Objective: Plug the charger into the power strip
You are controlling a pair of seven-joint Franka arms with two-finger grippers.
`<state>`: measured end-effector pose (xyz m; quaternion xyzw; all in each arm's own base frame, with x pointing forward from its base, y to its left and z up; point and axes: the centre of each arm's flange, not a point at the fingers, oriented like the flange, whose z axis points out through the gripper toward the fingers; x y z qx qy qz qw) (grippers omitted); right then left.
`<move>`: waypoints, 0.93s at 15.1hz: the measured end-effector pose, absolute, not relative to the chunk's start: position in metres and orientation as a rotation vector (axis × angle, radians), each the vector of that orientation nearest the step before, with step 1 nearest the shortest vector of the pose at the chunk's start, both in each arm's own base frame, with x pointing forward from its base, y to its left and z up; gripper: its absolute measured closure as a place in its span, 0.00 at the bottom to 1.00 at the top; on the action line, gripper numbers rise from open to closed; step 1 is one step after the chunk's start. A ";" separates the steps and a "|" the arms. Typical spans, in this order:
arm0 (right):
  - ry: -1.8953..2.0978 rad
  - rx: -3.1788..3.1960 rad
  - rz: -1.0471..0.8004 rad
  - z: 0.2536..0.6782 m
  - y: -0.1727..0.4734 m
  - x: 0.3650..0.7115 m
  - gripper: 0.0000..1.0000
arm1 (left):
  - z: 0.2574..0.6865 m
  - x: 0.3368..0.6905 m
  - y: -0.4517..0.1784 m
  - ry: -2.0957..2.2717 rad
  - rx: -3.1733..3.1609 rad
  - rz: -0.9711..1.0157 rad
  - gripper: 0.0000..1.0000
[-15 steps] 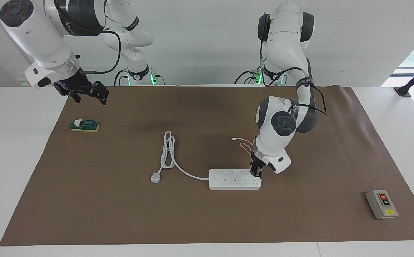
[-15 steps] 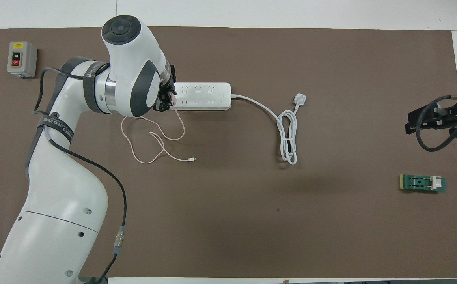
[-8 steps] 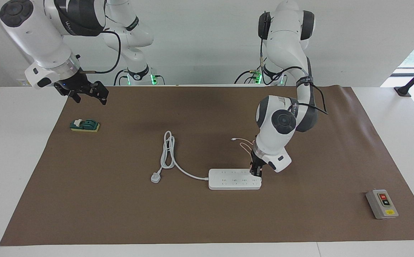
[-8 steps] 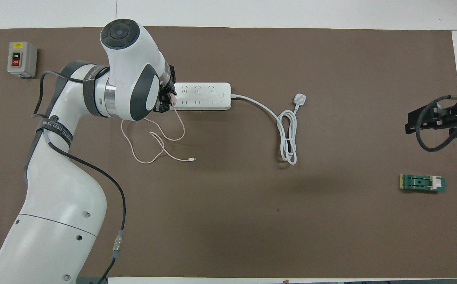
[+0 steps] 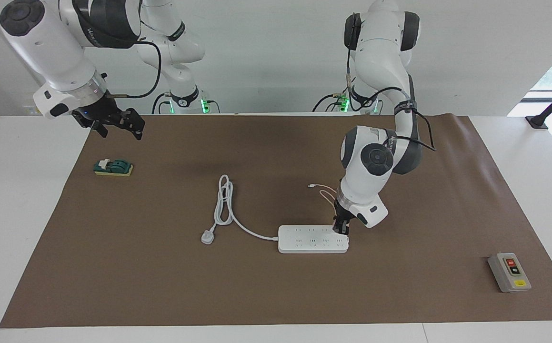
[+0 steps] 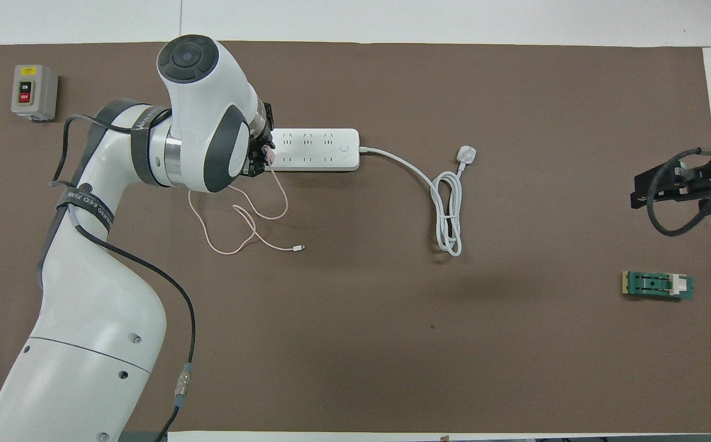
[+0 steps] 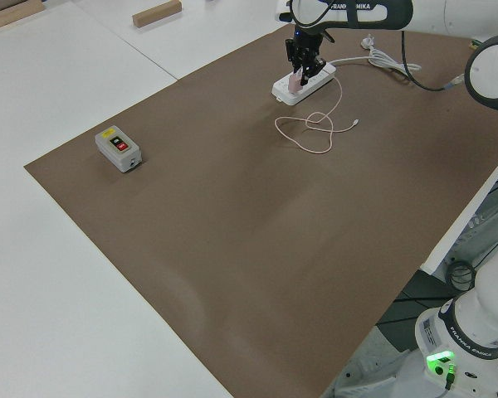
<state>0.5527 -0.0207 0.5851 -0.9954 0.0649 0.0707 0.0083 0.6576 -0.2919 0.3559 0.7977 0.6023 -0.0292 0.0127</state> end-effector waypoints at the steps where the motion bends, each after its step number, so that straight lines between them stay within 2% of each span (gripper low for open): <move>1: 0.203 -3.111 0.221 0.585 -0.021 0.553 0.00 | 0.356 0.658 -0.292 1.878 2.485 -0.090 0.69; 14: 0.203 -3.110 0.216 0.587 -0.021 0.552 0.00 | 0.355 0.656 -0.296 1.881 2.499 -0.063 0.69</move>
